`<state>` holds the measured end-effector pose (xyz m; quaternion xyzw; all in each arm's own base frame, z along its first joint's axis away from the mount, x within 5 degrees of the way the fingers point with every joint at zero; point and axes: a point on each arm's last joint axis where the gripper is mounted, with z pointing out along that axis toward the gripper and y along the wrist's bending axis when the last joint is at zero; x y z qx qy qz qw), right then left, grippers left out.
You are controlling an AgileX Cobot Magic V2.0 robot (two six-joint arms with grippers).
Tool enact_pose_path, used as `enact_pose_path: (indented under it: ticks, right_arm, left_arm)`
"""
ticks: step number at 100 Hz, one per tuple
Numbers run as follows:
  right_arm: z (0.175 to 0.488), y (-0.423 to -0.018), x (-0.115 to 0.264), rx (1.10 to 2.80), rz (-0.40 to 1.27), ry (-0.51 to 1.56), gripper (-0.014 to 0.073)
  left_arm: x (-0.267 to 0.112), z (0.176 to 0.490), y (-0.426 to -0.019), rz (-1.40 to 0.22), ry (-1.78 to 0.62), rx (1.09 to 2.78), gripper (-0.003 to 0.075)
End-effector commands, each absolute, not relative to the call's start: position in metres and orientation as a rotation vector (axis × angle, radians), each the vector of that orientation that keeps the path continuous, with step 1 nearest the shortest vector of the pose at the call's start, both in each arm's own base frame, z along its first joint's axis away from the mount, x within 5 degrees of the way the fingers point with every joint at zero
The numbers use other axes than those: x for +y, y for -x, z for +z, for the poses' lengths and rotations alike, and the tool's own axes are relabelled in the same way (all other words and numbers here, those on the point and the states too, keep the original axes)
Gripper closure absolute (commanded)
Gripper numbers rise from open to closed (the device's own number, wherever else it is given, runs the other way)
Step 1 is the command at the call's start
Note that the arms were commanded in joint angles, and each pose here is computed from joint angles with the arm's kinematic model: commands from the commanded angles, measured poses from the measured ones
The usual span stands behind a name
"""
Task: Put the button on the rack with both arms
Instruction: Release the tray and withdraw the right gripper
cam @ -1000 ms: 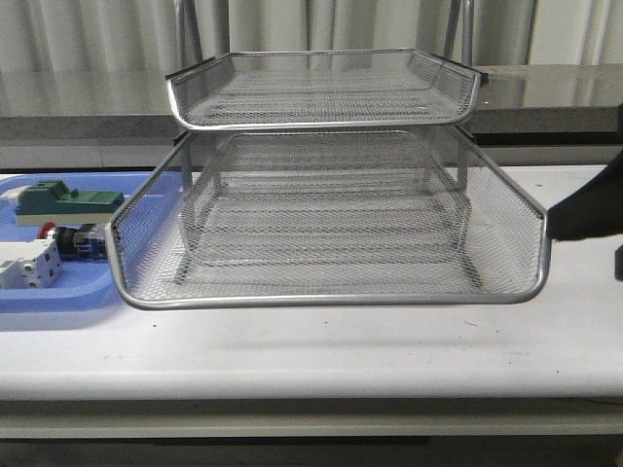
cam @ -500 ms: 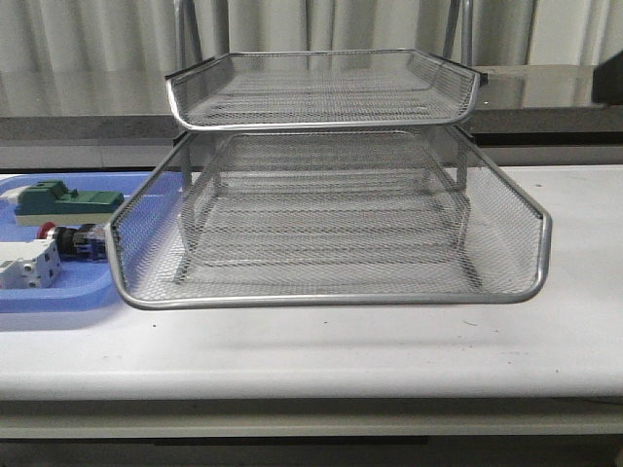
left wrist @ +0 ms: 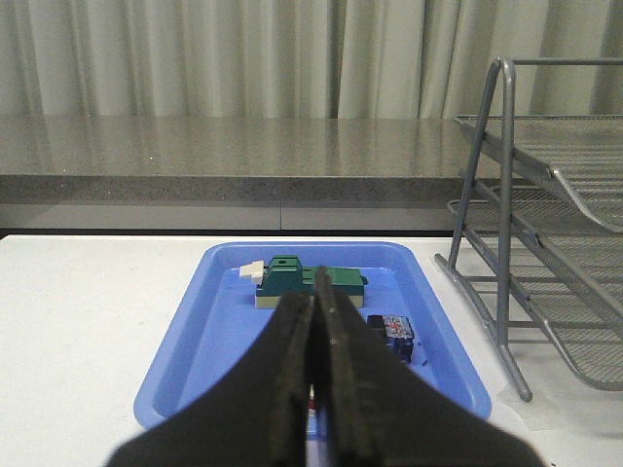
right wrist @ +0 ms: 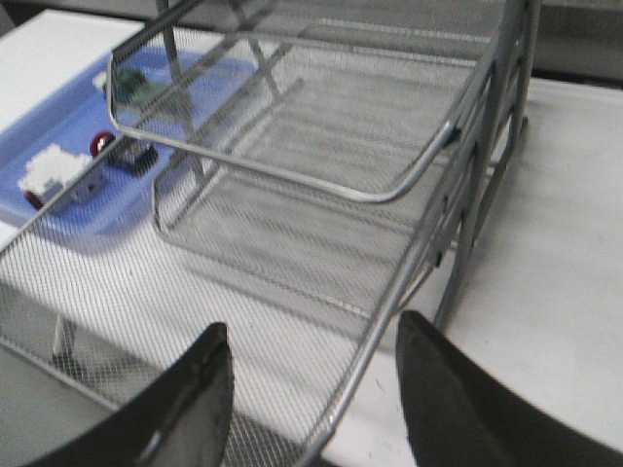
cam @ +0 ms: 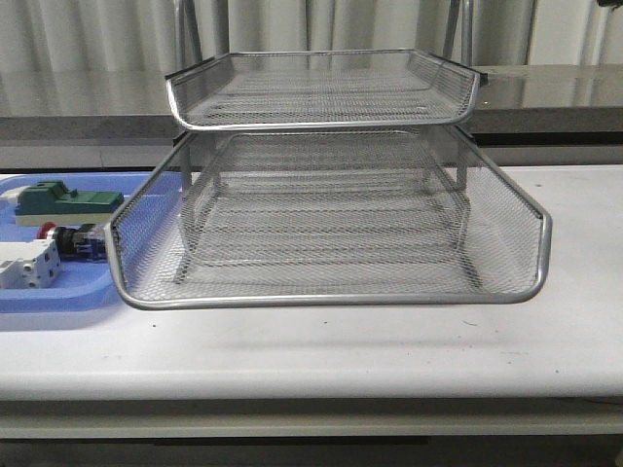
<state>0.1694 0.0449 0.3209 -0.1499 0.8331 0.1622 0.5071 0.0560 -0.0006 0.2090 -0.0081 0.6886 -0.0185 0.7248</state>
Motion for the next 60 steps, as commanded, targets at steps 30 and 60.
enact_pose_path:
  ticks: [30,60]
  right_arm:
    - [0.354,-0.140,0.012,2.189,0.019,0.190,0.0206]
    - [0.366,-0.087,0.003,2.126,-0.042,0.140,0.0267]
  left_arm:
    - [-0.001,0.203,-0.055,-0.061,0.029,1.460,0.0740]
    - [-0.001,0.203,-0.055,-0.061,0.029,1.460,0.0740]
